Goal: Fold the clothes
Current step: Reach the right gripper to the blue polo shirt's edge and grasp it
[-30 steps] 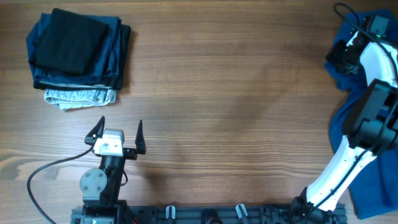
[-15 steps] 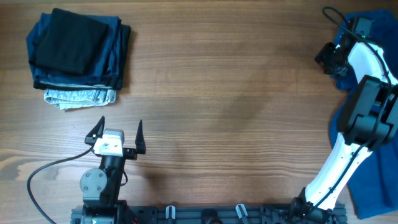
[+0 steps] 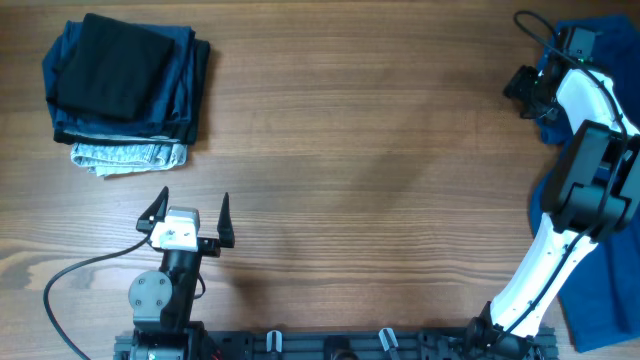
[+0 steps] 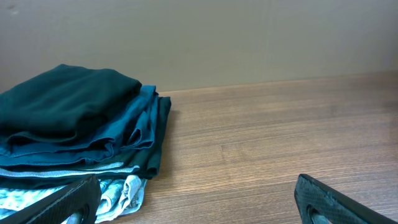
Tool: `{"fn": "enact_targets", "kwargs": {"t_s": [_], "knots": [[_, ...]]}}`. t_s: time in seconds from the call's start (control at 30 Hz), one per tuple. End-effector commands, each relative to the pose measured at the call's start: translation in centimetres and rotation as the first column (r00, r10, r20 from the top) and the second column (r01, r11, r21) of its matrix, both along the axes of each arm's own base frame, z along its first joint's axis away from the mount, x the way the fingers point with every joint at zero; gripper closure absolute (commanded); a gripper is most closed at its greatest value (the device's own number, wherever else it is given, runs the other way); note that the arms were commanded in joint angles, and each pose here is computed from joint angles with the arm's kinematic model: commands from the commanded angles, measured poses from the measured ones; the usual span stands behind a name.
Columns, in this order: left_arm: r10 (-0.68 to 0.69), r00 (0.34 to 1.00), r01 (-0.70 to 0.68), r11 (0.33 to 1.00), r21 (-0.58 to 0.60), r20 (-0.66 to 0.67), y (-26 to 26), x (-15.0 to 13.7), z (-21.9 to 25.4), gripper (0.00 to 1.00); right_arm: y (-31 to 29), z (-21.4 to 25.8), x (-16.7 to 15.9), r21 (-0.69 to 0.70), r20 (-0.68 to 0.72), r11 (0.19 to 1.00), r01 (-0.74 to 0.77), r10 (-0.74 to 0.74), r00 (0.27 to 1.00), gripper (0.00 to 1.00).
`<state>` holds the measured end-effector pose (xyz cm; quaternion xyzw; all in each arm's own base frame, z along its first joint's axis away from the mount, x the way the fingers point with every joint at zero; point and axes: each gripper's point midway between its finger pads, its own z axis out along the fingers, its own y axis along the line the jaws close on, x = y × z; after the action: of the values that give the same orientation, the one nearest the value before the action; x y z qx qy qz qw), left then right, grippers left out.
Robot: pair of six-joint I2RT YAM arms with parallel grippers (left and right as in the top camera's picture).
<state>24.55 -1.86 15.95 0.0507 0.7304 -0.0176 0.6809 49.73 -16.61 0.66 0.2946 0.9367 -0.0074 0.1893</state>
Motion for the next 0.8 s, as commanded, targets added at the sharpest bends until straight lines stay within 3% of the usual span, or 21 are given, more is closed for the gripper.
{"fn": "enact_targets", "kwargs": {"t_s": [0.0, 0.5, 0.77], "knots": [[0.008, 1.000, -0.008, 1.000, 0.016, -0.002, 0.1, 0.0, -0.3, 0.00, -0.7, -1.4, -1.4, -0.031, -0.068, 0.999, -0.005, 0.003, 0.998, 0.24], [0.008, 1.000, -0.008, 1.000, 0.016, -0.002, 0.1, 0.0, -0.3, 0.00, -1.6, 1.1, -0.9, -0.091, -0.092, 0.994, -0.060, 0.051, 0.994, 0.20], [0.008, 1.000, -0.008, 1.000, 0.016, -0.002, 0.1, 0.0, -0.3, 0.00, -1.2, -1.3, -2.0, -0.083, -0.114, 0.994, -0.065, 0.056, 0.992, 0.21]]}}
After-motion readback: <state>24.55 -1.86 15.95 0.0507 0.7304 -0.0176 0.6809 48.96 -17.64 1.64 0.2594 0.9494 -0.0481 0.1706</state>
